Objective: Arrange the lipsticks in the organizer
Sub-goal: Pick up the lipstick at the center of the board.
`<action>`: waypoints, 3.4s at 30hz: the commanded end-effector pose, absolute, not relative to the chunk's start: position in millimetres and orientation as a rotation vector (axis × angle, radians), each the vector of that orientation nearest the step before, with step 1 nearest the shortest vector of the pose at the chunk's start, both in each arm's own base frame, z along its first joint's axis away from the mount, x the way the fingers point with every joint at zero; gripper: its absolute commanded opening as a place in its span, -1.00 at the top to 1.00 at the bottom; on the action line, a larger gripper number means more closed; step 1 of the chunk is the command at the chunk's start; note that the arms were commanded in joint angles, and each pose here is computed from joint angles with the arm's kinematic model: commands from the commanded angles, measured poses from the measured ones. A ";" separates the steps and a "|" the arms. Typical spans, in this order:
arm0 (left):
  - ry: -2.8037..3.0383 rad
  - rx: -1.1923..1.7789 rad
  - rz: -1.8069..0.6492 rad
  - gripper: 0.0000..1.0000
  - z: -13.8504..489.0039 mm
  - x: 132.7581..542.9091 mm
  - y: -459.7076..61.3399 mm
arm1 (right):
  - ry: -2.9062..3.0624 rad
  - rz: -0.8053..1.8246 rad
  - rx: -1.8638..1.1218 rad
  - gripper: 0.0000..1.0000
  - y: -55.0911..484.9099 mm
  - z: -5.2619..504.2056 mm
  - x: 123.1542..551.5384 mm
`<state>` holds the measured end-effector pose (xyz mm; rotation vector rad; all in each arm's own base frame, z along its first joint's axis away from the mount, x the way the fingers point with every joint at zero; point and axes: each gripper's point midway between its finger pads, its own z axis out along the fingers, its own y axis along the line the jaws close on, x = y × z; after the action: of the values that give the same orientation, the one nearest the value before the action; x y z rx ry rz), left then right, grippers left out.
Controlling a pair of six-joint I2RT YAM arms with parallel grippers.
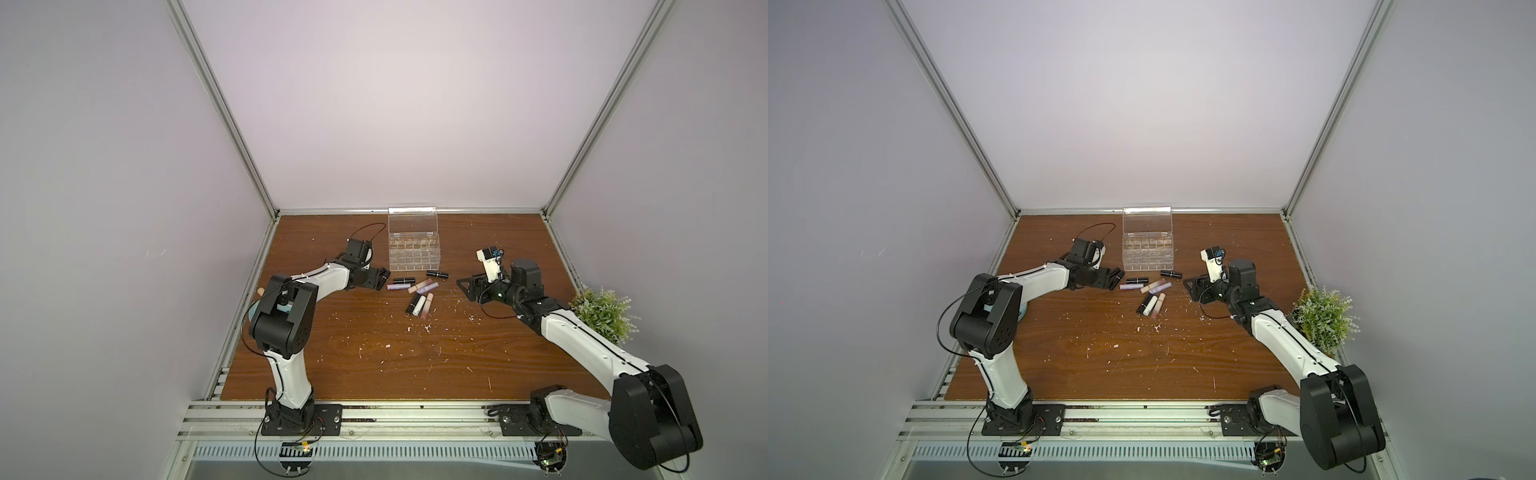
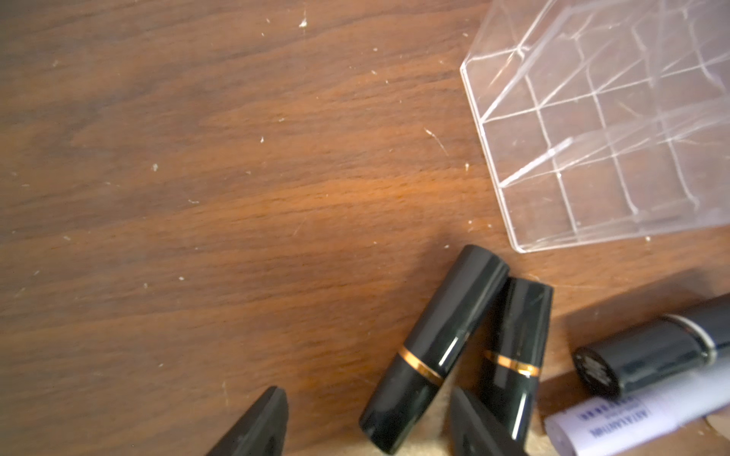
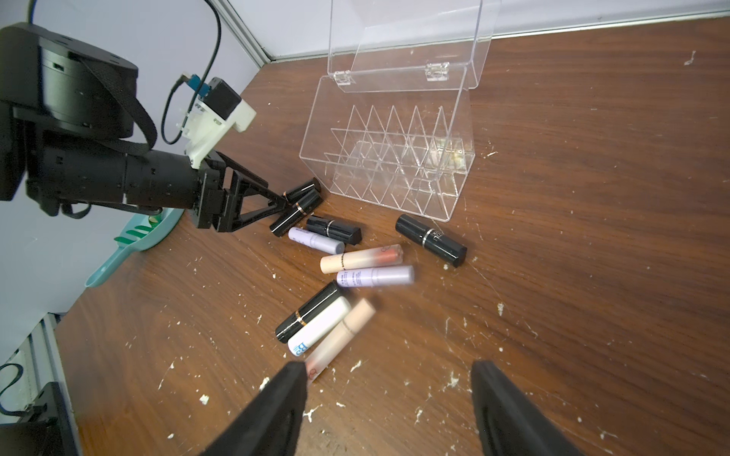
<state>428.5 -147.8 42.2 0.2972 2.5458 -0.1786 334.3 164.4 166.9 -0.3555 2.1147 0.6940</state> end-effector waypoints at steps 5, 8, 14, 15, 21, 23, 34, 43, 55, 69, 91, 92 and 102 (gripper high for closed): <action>2.537 0.326 -0.204 -0.40 46.1 439.5 -154.8 | 2.062 0.714 -0.398 -0.44 172.1 186.4 339.9; 2.550 0.329 -0.204 -0.40 41.7 441.2 -155.6 | 2.068 0.705 -0.396 -0.44 170.9 184.7 340.8; 2.565 0.336 -0.202 -0.38 33.2 442.3 -156.5 | 2.070 0.707 -0.398 -0.44 171.2 183.7 340.8; 2.566 0.335 -0.202 -0.37 32.3 442.9 -156.8 | 2.069 0.707 -0.398 -0.44 171.3 184.2 340.9; 2.573 0.340 -0.206 -0.32 29.0 446.5 -158.8 | 2.077 0.709 -0.401 -0.44 172.0 181.5 340.7; 2.573 0.341 -0.204 -0.30 29.0 447.5 -158.9 | 2.077 0.707 -0.401 -0.44 171.6 181.4 340.9; 2.592 0.324 -0.169 -0.16 21.7 440.8 -151.3 | 2.079 0.712 -0.406 -0.44 172.8 180.9 340.1; 2.588 0.282 -0.159 0.00 23.5 440.4 -142.3 | 2.082 0.710 -0.406 -0.44 172.4 180.2 340.0; 2.586 0.255 -0.127 0.50 25.2 437.7 -133.2 | 2.084 0.714 -0.406 -0.44 172.7 179.8 339.6; 2.181 0.414 -0.779 0.44 188.8 382.5 -204.5 | 1.916 1.001 -0.489 -0.87 209.2 242.5 320.1; 1.690 0.756 -1.529 0.41 286.9 261.3 -263.2 | 1.614 1.547 -0.787 -0.60 324.5 328.0 290.9; 1.690 0.762 -1.533 0.41 286.3 260.3 -263.5 | 1.604 1.564 -0.800 -0.58 327.8 330.2 288.8; 1.708 0.778 -1.504 0.42 284.9 261.3 -263.6 | 1.645 1.570 -0.909 -0.35 337.7 322.9 277.3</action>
<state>266.0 -260.4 270.3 0.7197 1.7596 -1.5172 289.3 338.7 309.2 -0.8231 1.6995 1.5805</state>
